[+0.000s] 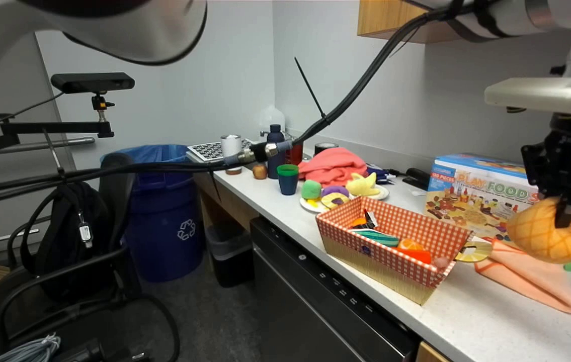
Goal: Remove the toy pineapple from the fruit box and put it on the counter
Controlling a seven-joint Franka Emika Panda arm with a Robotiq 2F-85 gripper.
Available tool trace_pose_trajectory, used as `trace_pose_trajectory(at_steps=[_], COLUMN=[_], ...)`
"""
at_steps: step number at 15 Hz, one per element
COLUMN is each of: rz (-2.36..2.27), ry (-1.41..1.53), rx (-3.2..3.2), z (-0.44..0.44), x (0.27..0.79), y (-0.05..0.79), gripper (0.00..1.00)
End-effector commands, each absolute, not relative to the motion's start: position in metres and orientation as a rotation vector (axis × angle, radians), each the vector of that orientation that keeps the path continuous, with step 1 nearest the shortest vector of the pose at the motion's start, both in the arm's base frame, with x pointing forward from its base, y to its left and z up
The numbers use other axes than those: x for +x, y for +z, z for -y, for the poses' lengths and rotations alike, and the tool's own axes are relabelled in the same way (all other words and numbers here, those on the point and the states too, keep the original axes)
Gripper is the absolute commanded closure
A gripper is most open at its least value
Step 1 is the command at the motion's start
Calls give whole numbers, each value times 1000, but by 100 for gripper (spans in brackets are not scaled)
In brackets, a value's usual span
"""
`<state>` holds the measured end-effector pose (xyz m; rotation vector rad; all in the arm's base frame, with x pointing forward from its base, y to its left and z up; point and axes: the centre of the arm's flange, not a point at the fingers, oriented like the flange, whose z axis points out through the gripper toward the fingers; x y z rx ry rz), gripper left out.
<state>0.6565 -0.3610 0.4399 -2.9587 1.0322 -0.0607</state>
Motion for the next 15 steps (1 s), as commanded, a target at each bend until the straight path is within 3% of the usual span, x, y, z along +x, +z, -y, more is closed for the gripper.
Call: trace_pose_trajectory(at_steps=[1,7,15], rz=[-1190,-1388,-1339], ry=[-36,20,-34], rx=[-2853,-2757,-2793], z=[385,391,403], x=[693,706,702], y=[409,349,348], gripper=[96,96,96])
